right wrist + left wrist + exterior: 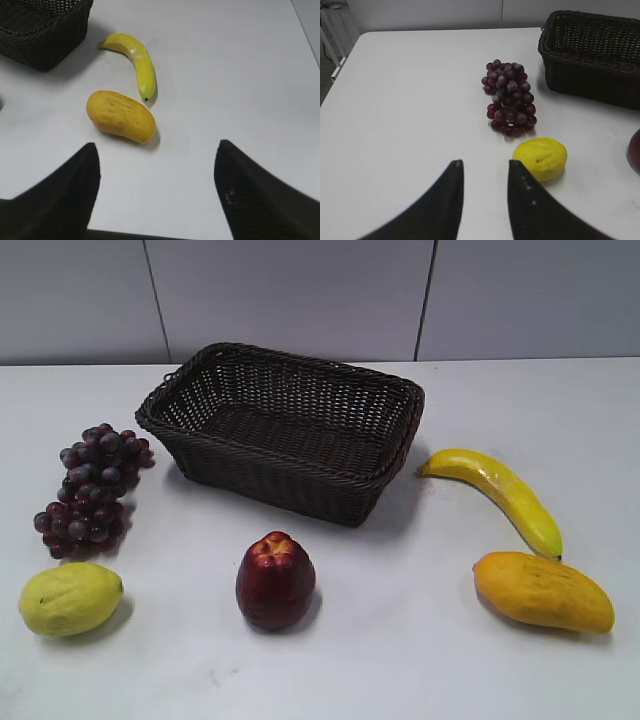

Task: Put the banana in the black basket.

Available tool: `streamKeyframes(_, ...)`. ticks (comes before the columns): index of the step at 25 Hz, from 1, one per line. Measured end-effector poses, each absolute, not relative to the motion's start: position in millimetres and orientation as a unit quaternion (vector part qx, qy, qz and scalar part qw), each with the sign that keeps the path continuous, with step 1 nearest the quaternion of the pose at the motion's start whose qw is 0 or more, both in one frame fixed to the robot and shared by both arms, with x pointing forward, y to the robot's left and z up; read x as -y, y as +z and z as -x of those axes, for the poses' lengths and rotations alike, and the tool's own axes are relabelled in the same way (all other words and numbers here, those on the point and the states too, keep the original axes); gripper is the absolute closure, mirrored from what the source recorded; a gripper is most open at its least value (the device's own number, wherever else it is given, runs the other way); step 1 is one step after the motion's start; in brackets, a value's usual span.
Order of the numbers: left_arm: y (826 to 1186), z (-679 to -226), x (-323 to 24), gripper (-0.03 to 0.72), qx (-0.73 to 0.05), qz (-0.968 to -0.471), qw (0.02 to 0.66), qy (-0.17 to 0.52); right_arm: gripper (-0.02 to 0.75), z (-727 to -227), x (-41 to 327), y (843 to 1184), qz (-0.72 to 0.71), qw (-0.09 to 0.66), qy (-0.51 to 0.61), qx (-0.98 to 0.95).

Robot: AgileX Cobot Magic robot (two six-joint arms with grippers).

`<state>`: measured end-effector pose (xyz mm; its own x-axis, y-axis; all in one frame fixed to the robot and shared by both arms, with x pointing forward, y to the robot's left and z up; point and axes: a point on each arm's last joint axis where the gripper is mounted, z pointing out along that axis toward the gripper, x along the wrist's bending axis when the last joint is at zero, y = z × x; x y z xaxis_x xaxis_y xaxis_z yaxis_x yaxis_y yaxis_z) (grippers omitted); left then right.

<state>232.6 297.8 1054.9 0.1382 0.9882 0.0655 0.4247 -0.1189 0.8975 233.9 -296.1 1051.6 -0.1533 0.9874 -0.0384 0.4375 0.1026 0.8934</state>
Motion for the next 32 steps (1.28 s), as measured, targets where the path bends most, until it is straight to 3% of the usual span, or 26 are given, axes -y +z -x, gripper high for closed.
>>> streamKeyframes(8,1054.9,-232.6,-297.8,0.469,-0.543,-0.651,0.382,0.369,0.164,-235.8,295.9,1062.1,-0.535,0.376,0.416,-0.632)
streamKeyframes(13,1054.9,-232.6,-297.8,0.469,-0.543,-0.651,0.382,0.369,0.11,-262.8,293.1,1085.4,-0.512,0.411,0.462,-0.596)
streamKeyframes(22,1054.9,-232.6,-297.8,0.469,-0.543,-0.651,0.382,0.369,0.094,-352.4,285.6,1090.1,-0.532,0.395,0.442,-0.604)
streamKeyframes(32,1054.9,-232.6,-297.8,0.469,-0.543,-0.651,0.382,0.369,0.107,-469.9,273.8,1079.9,-0.577,0.305,0.332,-0.681)
